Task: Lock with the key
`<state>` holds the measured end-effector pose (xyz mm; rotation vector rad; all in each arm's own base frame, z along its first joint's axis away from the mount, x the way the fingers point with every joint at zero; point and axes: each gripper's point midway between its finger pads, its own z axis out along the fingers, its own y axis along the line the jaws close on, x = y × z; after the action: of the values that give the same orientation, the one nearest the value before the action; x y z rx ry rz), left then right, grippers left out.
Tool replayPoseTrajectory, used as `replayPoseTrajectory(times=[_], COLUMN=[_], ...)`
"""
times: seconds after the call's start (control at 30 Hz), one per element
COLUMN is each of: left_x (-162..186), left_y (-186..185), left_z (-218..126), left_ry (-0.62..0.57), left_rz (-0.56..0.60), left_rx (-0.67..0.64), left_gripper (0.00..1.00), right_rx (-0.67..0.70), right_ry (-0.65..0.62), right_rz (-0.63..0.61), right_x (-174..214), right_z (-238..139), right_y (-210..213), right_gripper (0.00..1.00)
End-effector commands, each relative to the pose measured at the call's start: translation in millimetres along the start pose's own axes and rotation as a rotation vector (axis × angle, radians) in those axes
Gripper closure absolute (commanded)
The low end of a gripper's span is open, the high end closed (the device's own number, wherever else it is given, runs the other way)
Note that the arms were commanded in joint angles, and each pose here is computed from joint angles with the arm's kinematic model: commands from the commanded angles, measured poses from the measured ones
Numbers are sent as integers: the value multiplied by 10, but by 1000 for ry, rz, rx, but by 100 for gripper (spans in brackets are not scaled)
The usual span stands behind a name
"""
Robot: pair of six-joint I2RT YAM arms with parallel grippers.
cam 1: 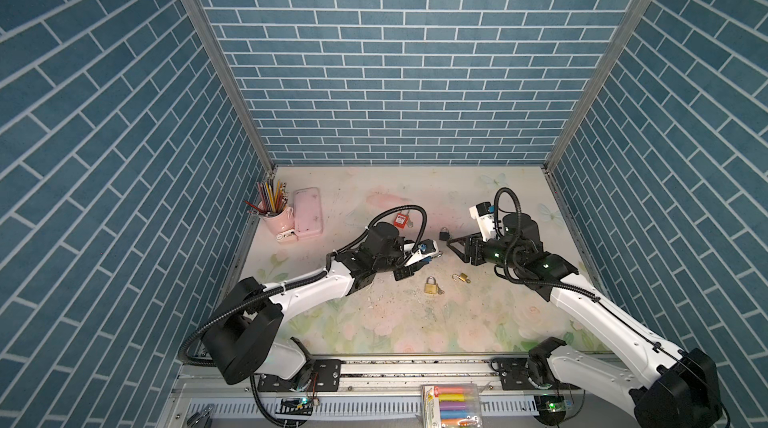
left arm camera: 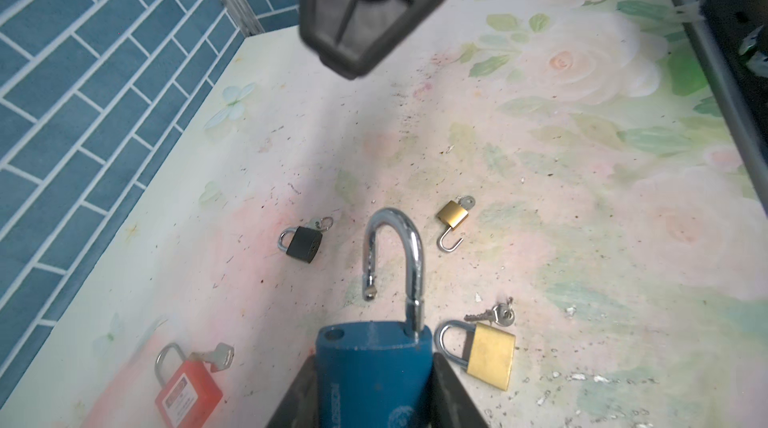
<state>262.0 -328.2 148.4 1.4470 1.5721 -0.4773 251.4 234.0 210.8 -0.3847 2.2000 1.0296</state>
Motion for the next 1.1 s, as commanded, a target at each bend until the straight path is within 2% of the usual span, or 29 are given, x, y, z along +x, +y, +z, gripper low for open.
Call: replayPoseTrajectory(times=[0.0, 0.17, 0.57, 0.8, 1.07], left_x=[-175, -174, -179, -202, -215], left_y=[134, 135, 137, 57, -3], left_z=[4, 13, -7, -20, -10], left_ry=[-26, -24, -28, -58, -72], left_rz=[16, 13, 18, 27, 27], left_rx=[-40, -38, -44, -9, 21], left_gripper=[100, 100, 100, 100, 100], right_rx=[-56, -112, -167, -147, -108], right_ry=[80, 135, 178, 161, 146], right_rz=[117, 183, 218, 198, 144], right_x=[129, 239, 263, 223, 176], right_z=[65, 201, 395, 426, 451], right_y=[65, 77, 79, 38, -27], right_gripper=[46, 50, 65, 81, 89])
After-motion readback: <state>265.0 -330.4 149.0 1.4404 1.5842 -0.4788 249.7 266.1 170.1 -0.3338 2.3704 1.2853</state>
